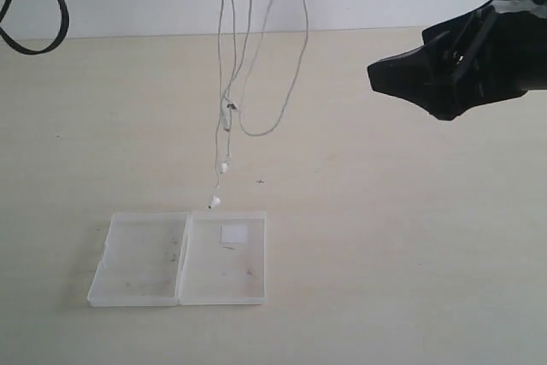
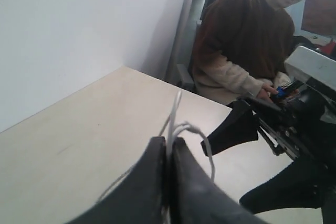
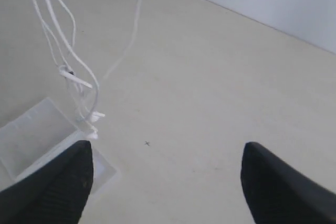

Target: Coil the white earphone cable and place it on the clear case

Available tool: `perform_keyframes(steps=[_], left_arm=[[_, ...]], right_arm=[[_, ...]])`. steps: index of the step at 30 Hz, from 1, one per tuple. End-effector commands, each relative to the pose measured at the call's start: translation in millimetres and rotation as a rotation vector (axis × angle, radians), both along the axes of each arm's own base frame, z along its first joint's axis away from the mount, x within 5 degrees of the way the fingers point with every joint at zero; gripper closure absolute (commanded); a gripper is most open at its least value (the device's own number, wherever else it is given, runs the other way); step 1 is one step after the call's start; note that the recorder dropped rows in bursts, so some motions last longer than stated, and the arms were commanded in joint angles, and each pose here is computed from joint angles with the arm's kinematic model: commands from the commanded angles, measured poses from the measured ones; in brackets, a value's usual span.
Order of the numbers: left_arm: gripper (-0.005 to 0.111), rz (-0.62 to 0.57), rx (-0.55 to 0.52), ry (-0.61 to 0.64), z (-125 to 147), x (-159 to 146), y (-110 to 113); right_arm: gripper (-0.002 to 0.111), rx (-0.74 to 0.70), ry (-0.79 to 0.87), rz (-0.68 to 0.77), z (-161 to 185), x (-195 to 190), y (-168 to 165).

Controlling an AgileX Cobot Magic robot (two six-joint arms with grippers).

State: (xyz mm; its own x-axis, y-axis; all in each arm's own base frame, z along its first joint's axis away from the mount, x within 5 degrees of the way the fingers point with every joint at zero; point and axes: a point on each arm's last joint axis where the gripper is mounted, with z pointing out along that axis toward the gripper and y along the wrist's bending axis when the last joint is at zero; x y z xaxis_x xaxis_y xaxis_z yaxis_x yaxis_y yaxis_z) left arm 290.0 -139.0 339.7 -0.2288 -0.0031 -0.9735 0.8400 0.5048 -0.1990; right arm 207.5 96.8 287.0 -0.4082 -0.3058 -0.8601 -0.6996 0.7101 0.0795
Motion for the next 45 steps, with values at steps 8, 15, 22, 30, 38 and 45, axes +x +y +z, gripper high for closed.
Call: perform_keyframes(steps=[8,15,22,30,38,45], left_arm=[[0.107,-0.067,-0.042,0.027,4.3,3.7,-4.5],[0.107,-0.069,-0.041,0.035,1.7,5.4,-4.9],[0.107,-0.07,-0.046,0.041,1.8,5.1,-5.0],[0.107,-0.069,-0.048,0.042,2.0,5.2,-5.0],[0.107,-0.037,-0.033,0.042,0.6,7.9,-3.6],[0.107,-0.016,-0.03,0.044,0.2,9.6,-2.7]], right_arm=[[0.034,0.162,-0.047,0.122,12.6,-6.5,11.7],[0.034,0.157,-0.053,0.121,12.6,-6.2,11.5],[0.034,0.193,-0.017,0.088,14.5,-7.3,10.9],[0.034,0.215,-0.009,0.074,17.9,-9.9,10.1],[0.034,0.204,-0.024,-0.004,17.5,-4.4,5.7],[0.034,0.202,-0.027,-0.013,17.5,-3.7,5.1]])
